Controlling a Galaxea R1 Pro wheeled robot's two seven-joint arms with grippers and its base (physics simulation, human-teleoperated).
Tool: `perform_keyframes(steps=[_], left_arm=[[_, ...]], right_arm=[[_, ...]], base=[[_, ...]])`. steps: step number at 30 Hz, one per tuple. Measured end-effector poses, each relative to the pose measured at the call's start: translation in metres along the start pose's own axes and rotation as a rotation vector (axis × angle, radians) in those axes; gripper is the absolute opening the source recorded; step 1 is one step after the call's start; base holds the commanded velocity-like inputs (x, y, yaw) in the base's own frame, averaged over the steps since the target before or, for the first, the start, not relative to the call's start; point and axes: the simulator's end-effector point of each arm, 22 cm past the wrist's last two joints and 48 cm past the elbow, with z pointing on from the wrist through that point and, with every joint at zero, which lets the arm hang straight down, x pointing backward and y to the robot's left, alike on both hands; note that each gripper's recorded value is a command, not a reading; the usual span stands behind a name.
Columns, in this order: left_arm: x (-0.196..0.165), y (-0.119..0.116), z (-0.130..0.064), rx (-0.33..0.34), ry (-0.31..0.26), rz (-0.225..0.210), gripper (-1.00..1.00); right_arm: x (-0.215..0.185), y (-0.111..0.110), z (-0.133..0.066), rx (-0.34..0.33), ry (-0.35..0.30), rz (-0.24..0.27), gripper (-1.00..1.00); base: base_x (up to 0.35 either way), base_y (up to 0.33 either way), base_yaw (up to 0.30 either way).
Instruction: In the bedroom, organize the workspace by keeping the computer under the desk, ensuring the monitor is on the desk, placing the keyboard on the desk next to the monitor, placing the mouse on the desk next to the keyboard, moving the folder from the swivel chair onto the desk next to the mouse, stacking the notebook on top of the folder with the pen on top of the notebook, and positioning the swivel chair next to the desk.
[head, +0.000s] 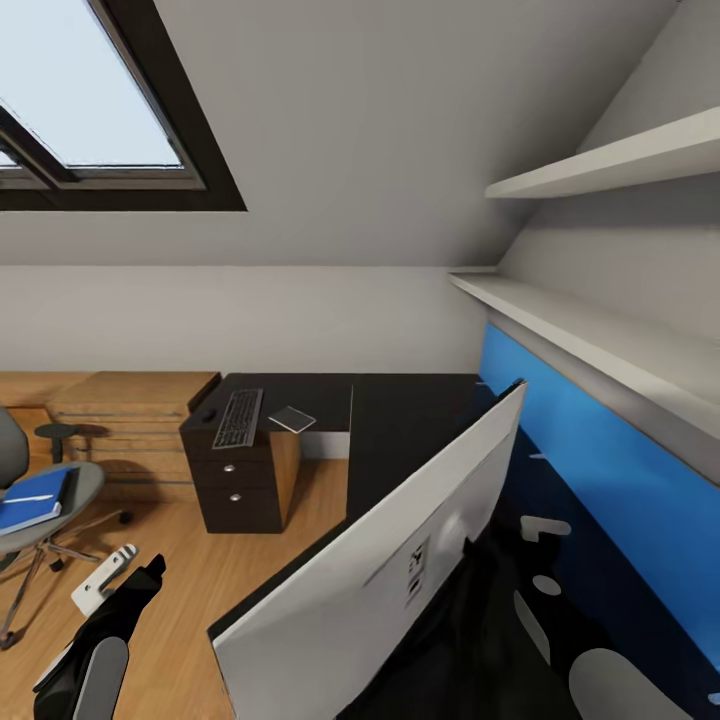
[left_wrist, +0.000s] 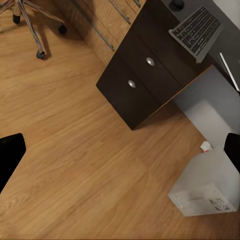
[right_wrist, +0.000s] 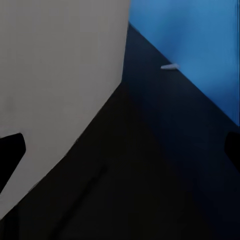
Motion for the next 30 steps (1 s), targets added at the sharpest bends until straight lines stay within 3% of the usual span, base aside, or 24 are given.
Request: perform_keyframes(steps=[30], left_arm=[[0.0018,-0.0004,0.0003,0.001,0.004,0.003,1.00]], right_arm=[[-0.0003,0.0001,-0.0001,0.003,0.000,0.002,1.00]], base=[[-0.292,0.000,0.000]])
